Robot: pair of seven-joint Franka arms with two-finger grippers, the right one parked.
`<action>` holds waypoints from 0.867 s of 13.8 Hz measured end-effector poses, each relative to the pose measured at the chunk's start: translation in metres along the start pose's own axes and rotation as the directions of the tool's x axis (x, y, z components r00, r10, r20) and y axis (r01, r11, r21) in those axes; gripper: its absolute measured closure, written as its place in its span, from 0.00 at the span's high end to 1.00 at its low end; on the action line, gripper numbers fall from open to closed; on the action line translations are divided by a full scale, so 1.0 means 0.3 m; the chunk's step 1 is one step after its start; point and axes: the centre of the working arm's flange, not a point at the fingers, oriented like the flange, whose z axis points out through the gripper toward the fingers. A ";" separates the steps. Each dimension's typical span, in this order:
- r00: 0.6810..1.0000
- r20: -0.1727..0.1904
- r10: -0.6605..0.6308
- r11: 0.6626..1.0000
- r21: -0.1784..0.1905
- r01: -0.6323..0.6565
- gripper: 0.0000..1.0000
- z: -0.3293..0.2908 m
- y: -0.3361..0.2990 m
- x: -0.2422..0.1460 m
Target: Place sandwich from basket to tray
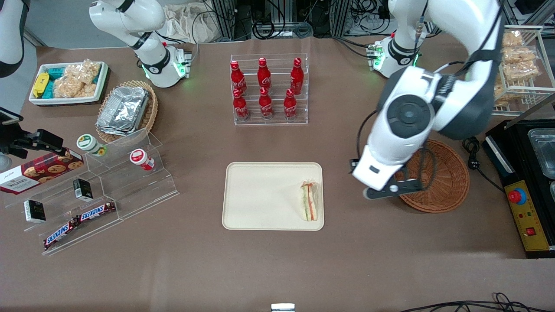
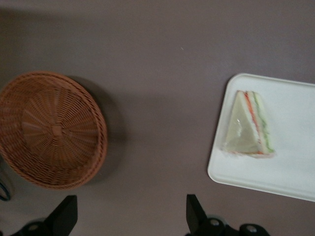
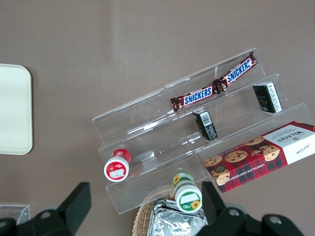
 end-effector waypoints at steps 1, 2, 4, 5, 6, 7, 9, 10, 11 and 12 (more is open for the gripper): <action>1.000 -0.008 0.027 1.000 -0.003 -0.027 1.00 -0.028 -0.053 0.014; 0.998 -0.014 0.057 0.998 -0.002 -0.057 1.00 -0.061 -0.110 0.023; 0.995 -0.012 0.103 0.995 0.008 -0.103 1.00 -0.137 -0.242 0.026; 0.993 -0.016 0.117 0.993 0.011 -0.116 1.00 -0.175 -0.307 0.025; 0.991 -0.022 0.131 0.991 0.013 -0.130 1.00 -0.209 -0.372 0.026; 0.989 -0.023 0.144 0.990 0.016 -0.143 1.00 -0.234 -0.438 0.028; 0.988 -0.015 0.152 0.988 0.018 -0.151 1.00 -0.253 -0.542 0.036; 0.987 -0.013 0.157 0.987 0.019 -0.157 1.00 -0.253 -0.574 0.043; 0.984 -0.007 0.176 0.984 0.021 -0.176 1.00 -0.251 -0.598 0.046; 0.982 0.003 0.189 0.982 0.024 -0.189 1.00 -0.249 -0.623 0.046</action>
